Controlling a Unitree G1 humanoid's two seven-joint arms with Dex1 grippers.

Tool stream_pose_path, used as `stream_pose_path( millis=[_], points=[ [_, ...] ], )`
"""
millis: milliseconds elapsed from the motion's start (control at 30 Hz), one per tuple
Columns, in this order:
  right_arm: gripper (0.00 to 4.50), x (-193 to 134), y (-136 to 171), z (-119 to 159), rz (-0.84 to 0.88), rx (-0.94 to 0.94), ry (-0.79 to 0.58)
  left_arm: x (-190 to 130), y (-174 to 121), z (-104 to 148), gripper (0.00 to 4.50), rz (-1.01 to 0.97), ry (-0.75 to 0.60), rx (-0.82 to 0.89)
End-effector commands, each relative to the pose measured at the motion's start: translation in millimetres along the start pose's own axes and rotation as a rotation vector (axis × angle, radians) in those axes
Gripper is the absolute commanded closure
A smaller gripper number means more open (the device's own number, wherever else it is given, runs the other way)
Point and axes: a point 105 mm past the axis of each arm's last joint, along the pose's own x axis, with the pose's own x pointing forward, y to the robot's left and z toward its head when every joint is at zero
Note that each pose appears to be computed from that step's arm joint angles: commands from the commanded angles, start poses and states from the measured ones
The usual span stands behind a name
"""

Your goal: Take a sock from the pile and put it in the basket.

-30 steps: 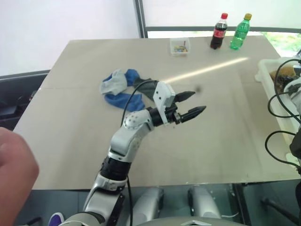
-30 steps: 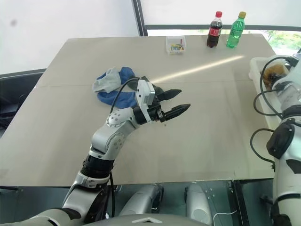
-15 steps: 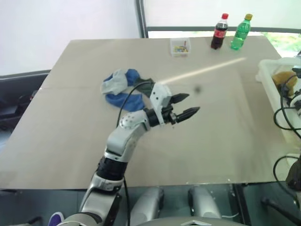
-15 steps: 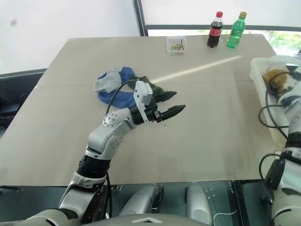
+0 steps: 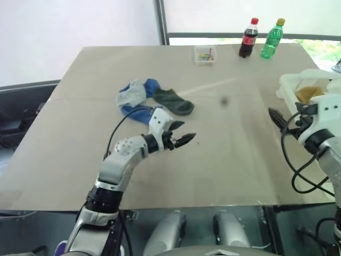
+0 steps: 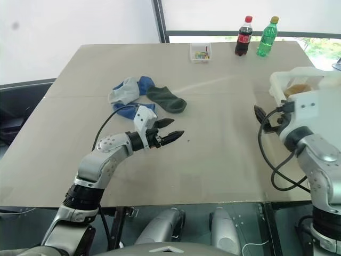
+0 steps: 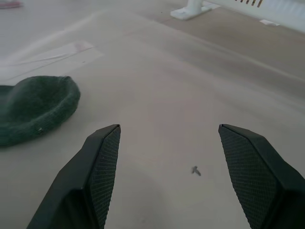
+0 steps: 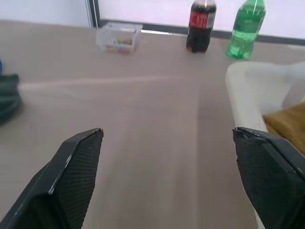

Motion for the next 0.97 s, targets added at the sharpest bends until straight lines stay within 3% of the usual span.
stream_pose_path(
  millis=[33,100,200,300,433,700,967],
  points=[
    [0.04,-2,9,20,0.058,-0.048,-0.089,0,-7,24,1.04,-0.031,-0.075,0.088],
    [0.04,-5,26,18,0.148,-0.067,-0.086,-2,-8,29,1.04,-0.005,-0.118,0.151],
    [0.04,-9,44,5,0.224,-0.111,-0.073,-4,-15,28,1.04,-0.061,-0.187,0.053],
    [0.04,-13,54,-9,0.299,-0.138,-0.038,-11,-13,31,1.04,-0.05,-0.25,0.062],
    [0.04,-21,55,-16,0.351,-0.156,-0.017,-33,-16,25,1.04,-0.096,-0.199,0.036],
    [0.04,-60,41,-26,0.392,-0.243,0.054,-113,-6,5,1.04,-0.055,-0.031,0.024],
    [0.04,-72,40,-33,0.438,-0.256,0.091,-139,5,4,1.04,0.019,0.037,0.055]
  ],
)
